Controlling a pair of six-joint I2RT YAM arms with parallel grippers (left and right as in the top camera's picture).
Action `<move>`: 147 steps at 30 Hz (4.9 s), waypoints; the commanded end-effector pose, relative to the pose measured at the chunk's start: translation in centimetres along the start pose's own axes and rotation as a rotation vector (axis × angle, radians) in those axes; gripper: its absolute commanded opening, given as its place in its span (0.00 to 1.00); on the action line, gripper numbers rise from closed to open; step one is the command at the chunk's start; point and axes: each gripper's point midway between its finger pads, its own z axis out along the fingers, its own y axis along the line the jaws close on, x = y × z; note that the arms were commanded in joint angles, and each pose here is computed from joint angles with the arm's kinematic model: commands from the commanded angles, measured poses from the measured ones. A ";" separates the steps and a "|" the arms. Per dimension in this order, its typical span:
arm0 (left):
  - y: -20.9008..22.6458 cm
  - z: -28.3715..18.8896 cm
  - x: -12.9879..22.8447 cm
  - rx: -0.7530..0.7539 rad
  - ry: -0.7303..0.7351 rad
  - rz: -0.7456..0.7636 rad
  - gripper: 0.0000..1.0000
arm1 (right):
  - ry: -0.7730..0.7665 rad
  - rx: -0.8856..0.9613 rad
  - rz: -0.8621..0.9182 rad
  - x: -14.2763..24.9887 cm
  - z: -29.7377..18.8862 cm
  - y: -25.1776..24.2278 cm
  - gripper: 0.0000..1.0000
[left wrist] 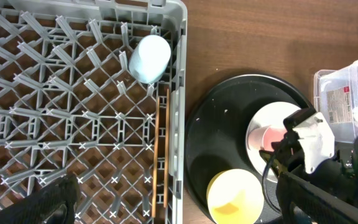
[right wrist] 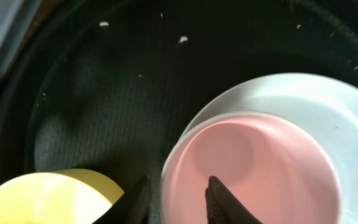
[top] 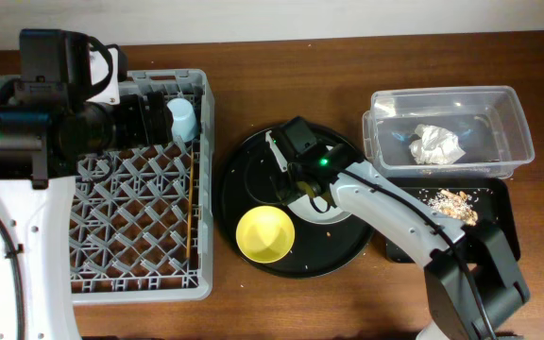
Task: Sort waste into correct bins and load items into the dishwasher rack
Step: 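Grasp the pink cup with the right gripper and lift it, then pass the pink cup to the left gripper and set it in the rack, then carry the yellow bowl with the right gripper into the rack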
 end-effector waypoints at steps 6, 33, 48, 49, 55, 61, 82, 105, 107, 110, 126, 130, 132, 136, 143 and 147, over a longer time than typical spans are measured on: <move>0.0 -0.2 -0.1 0.005 -0.005 0.005 0.99 | 0.017 0.003 0.001 -0.2 -2.2 0.2 0.04; -20.7 -12.6 6.0 1.324 0.021 0.516 0.81 | -0.737 -1.138 -0.452 -6.7 -38.4 7.3 0.04; -17.5 -12.0 4.4 1.226 -0.014 0.412 0.39 | -0.747 -1.006 -0.273 -8.6 -36.3 2.1 0.16; -17.6 -12.2 4.4 1.240 -0.013 0.410 0.39 | -0.736 -1.015 -0.267 -8.6 -35.9 2.3 0.13; -17.6 -12.2 4.4 1.235 -0.010 0.409 0.39 | -0.703 -1.085 -0.342 -9.3 -34.7 5.5 0.10; -17.4 -11.8 4.4 1.210 -0.011 0.412 0.39 | -0.701 -1.148 -0.347 -8.9 -36.5 4.6 0.10; -0.3 -1.2 2.8 0.131 0.095 0.093 0.34 | -0.384 -0.718 0.104 -5.4 -25.6 -1.1 0.32; 5.3 18.4 8.3 0.005 0.126 -0.059 0.35 | -0.098 -0.318 0.248 0.7 -20.1 -6.2 0.34; 5.4 18.8 8.3 0.006 0.115 -0.058 0.61 | -0.098 -0.318 0.248 0.7 -20.1 -6.2 0.35; 5.3 18.6 7.7 0.008 0.098 -0.055 0.99 | -0.098 -0.318 0.249 0.7 -20.1 -6.2 0.41; 7.2 -5.7 8.3 -0.217 -0.257 -0.254 0.99 | 0.090 -0.289 -0.179 4.8 -8.6 13.1 0.63; 7.3 -5.5 9.5 -0.227 -0.207 -0.257 0.99 | 0.180 -0.152 -0.303 7.8 -0.4 15.4 0.46; 7.5 -5.6 9.5 -0.240 -0.209 -0.251 0.99 | 0.222 -0.137 -0.310 8.8 1.3 15.4 0.36; 7.8 -5.6 9.7 -0.256 -0.202 -0.253 0.99 | 0.251 -0.078 -0.317 10.1 2.1 14.0 0.30; 7.8 -5.5 10.1 -0.259 -0.186 -0.253 0.99 | 0.124 -0.095 -0.355 5.0 -2.5 15.3 0.04; 7.8 -5.5 10.1 -0.259 -0.186 -0.253 0.99 | -0.082 -0.408 -0.252 -3.5 -13.9 17.5 0.04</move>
